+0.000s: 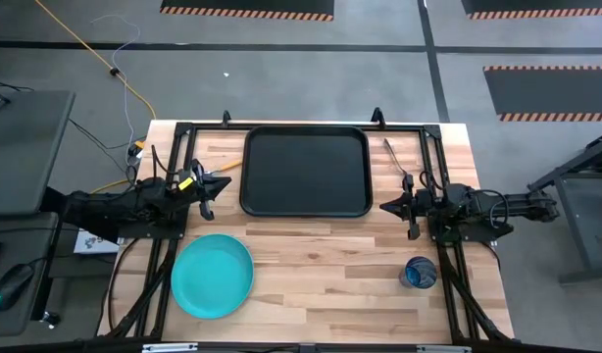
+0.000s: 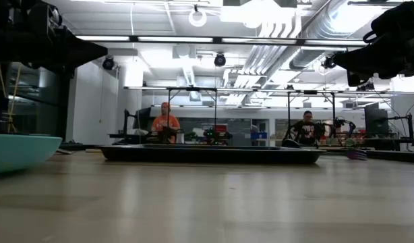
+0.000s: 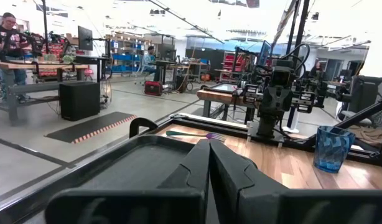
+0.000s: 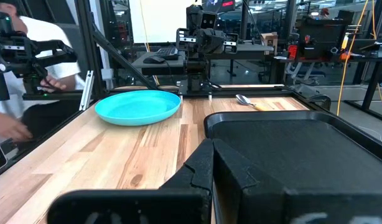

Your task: Pick and place plate/cup/fork/spoon on tray

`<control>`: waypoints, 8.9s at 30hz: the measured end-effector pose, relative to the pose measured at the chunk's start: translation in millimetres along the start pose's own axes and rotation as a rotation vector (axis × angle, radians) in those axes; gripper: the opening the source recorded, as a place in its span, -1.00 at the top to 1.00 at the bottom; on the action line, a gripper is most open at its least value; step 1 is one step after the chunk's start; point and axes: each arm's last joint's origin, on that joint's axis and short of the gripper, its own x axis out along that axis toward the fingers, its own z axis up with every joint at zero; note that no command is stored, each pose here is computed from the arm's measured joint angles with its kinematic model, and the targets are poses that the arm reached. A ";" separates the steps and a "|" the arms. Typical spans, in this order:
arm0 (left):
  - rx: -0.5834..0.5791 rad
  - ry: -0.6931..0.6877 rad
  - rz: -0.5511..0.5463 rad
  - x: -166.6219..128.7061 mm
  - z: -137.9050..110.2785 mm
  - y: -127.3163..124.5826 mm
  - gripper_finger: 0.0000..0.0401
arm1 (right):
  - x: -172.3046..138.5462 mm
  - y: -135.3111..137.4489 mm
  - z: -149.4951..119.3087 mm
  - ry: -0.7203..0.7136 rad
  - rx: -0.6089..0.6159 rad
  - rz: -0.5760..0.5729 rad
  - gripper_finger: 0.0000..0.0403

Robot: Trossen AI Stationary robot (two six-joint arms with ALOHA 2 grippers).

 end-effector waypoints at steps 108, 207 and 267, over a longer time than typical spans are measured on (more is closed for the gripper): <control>0.000 0.000 0.000 0.0 0.0 0.0 0.98 | 0.0 -0.2 0.4 -0.004 0.000 -0.009 1.00; 0.000 0.001 0.000 0.0 -0.1 0.0 0.98 | 137.8 -119.1 78.6 0.801 0.219 -0.750 1.00; 0.001 0.004 -0.001 0.0 -0.4 0.0 0.98 | 255.2 -144.5 -20.2 2.007 -0.472 0.425 1.00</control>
